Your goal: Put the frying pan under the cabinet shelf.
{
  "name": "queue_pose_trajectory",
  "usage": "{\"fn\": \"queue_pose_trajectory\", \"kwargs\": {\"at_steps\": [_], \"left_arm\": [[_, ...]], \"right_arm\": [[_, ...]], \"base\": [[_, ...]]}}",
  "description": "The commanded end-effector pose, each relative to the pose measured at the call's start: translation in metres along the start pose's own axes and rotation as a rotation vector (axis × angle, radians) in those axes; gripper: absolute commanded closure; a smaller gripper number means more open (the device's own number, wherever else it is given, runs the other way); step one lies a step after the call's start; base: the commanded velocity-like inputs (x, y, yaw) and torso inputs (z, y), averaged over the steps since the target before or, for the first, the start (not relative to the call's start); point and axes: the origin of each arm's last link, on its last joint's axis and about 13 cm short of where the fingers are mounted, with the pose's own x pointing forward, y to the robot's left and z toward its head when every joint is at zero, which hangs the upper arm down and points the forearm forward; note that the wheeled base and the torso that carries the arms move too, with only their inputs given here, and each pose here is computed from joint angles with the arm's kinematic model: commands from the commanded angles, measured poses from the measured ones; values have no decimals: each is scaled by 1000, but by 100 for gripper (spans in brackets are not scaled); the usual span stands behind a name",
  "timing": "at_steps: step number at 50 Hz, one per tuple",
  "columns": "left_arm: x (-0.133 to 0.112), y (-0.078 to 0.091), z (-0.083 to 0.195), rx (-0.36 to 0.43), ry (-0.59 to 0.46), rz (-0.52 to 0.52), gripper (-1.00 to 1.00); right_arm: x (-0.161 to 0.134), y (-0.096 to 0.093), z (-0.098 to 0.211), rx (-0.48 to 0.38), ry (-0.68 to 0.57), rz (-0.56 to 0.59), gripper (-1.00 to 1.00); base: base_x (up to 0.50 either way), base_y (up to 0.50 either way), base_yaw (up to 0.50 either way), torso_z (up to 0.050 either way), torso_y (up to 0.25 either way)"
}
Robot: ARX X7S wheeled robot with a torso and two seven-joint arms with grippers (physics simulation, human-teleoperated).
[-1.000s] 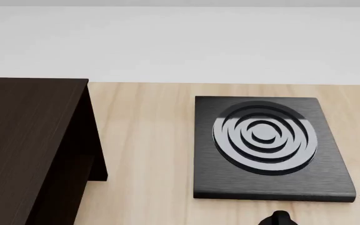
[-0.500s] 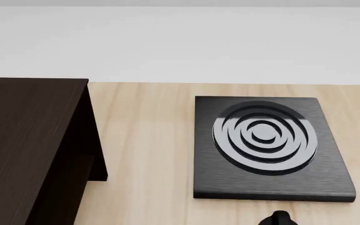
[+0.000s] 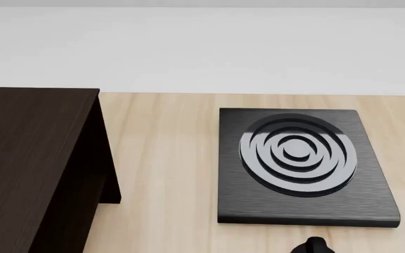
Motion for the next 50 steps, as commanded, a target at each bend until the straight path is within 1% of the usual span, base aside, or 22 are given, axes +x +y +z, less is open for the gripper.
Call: {"fn": "queue_pose_trajectory", "kwargs": {"at_steps": [1,12,22,41,45,50], "left_arm": [[0,-1,0,1,1,-4,-100],[1,-1,-2,4,3,-4,-100],[0,0,-1,5,2,-2,-100],[0,-1,-2,11,4,-4,-100],[0,-2,-2,12,5,-6,-100],[0,-2,-3,13,7,-5,-100]], "right_arm": [[6,-1,-4,12,21,-10,-100],[17,0,-7,15,29,-21,-100],[28,4,-12,18,44,-8,-100],[40,4,-25,35,85,-18,-100],[44,4,-27,39,86,-24,-100],[54,0,-29,40,92,-26,-100]], "base": [[0,0,0,0,0],[0,0,0,0,0],[0,0,0,0,0],[0,0,0,0,0],[0,0,0,0,0],[0,0,0,0,0]]}}
